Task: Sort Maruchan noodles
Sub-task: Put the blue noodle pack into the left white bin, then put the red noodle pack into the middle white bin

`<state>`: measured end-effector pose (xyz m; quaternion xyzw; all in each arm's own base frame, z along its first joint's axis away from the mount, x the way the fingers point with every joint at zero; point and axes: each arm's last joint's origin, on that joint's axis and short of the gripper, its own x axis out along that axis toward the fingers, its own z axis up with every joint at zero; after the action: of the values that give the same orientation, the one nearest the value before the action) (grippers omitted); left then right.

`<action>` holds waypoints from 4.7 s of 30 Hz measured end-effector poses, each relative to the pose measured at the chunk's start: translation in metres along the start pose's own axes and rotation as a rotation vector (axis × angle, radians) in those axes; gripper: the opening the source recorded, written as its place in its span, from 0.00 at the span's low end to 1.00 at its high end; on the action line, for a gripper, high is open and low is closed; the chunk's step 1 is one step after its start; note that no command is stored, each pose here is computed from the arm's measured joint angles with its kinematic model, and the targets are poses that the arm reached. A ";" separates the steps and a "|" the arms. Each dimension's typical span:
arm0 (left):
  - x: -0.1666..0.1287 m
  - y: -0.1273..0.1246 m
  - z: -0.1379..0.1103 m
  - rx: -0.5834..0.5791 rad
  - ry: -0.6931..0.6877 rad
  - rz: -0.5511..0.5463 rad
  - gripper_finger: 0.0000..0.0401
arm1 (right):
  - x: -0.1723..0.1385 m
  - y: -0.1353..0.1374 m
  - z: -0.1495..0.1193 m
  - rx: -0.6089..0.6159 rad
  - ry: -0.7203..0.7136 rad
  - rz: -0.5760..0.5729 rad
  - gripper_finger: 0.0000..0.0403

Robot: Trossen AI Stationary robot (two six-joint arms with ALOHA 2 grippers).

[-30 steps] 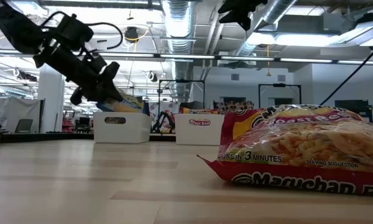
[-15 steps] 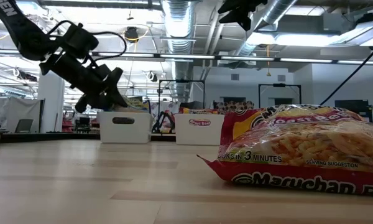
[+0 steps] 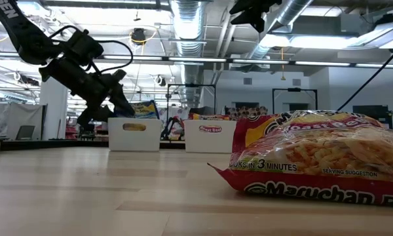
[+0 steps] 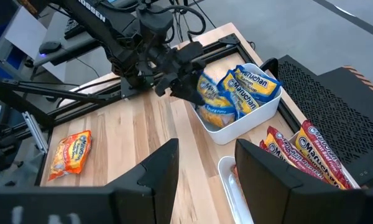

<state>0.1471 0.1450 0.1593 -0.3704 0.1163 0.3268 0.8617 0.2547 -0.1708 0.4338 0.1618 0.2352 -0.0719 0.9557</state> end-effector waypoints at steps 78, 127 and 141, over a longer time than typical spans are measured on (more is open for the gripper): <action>-0.160 -0.134 0.106 0.443 -0.058 -0.319 0.54 | 0.071 0.132 -0.136 0.357 0.823 0.151 0.48; -0.158 -0.138 0.092 0.448 0.044 -0.308 0.54 | 0.157 0.171 -0.321 0.515 0.881 0.256 0.57; -0.158 -0.137 0.091 0.454 0.050 -0.303 0.54 | 0.163 0.177 -0.322 0.619 0.889 0.306 0.19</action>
<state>0.1128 0.0649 0.3702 -0.1888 0.1510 0.1504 0.9586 0.2983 0.0955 0.1361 0.4815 0.5573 0.0769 0.6721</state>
